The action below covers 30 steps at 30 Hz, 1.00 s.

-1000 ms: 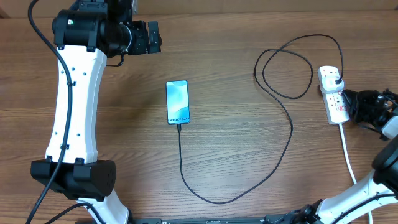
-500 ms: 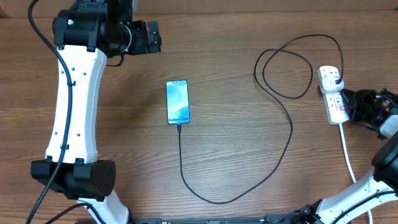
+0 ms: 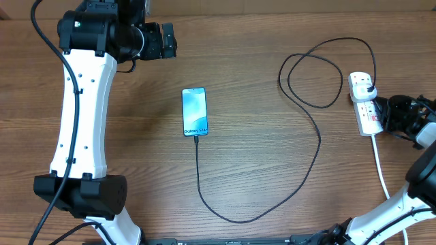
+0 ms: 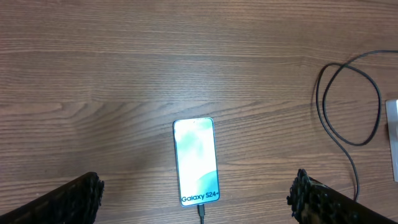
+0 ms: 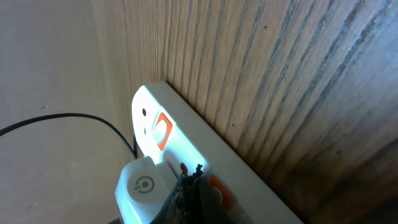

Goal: Plug charger to phone and switch on socket

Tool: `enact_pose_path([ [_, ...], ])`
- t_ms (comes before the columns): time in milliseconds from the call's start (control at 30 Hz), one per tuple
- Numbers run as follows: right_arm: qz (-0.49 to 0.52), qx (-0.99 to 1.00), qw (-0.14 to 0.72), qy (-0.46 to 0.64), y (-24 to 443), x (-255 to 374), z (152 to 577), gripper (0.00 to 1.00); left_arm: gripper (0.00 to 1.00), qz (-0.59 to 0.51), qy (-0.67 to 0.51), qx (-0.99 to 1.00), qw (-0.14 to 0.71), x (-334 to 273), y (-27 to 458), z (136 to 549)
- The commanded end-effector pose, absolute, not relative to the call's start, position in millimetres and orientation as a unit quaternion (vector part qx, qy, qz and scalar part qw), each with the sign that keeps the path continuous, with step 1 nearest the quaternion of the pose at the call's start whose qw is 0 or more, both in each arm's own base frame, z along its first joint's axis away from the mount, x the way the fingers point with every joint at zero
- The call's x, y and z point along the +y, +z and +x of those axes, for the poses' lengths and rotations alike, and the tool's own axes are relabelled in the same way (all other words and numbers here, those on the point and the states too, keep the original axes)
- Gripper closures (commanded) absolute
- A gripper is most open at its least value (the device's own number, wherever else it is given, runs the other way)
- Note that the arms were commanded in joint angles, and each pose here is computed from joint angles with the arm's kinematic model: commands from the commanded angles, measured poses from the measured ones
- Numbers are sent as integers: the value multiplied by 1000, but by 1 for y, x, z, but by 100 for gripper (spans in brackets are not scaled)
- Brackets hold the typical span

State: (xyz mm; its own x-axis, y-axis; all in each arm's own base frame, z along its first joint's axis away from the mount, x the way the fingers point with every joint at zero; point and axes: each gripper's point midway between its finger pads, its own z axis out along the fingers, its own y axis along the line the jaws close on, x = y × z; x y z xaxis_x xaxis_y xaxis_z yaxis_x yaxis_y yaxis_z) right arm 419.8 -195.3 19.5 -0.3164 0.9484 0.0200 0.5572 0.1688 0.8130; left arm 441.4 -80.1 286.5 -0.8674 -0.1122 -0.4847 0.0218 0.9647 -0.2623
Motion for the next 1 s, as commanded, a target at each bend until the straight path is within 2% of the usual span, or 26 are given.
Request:
enact_pose_path([
  [0, 498, 739, 204, 405, 5, -143, 424, 96, 0, -24, -135, 958, 251, -83, 283, 442],
  [733, 494, 759, 131, 403, -9, -110, 404, 96, 0, -24, -135, 958, 251, -83, 283, 442],
  [967, 498, 753, 155, 401, -4, -126, 408, 96, 1, -24, -135, 958, 251, -83, 283, 442],
])
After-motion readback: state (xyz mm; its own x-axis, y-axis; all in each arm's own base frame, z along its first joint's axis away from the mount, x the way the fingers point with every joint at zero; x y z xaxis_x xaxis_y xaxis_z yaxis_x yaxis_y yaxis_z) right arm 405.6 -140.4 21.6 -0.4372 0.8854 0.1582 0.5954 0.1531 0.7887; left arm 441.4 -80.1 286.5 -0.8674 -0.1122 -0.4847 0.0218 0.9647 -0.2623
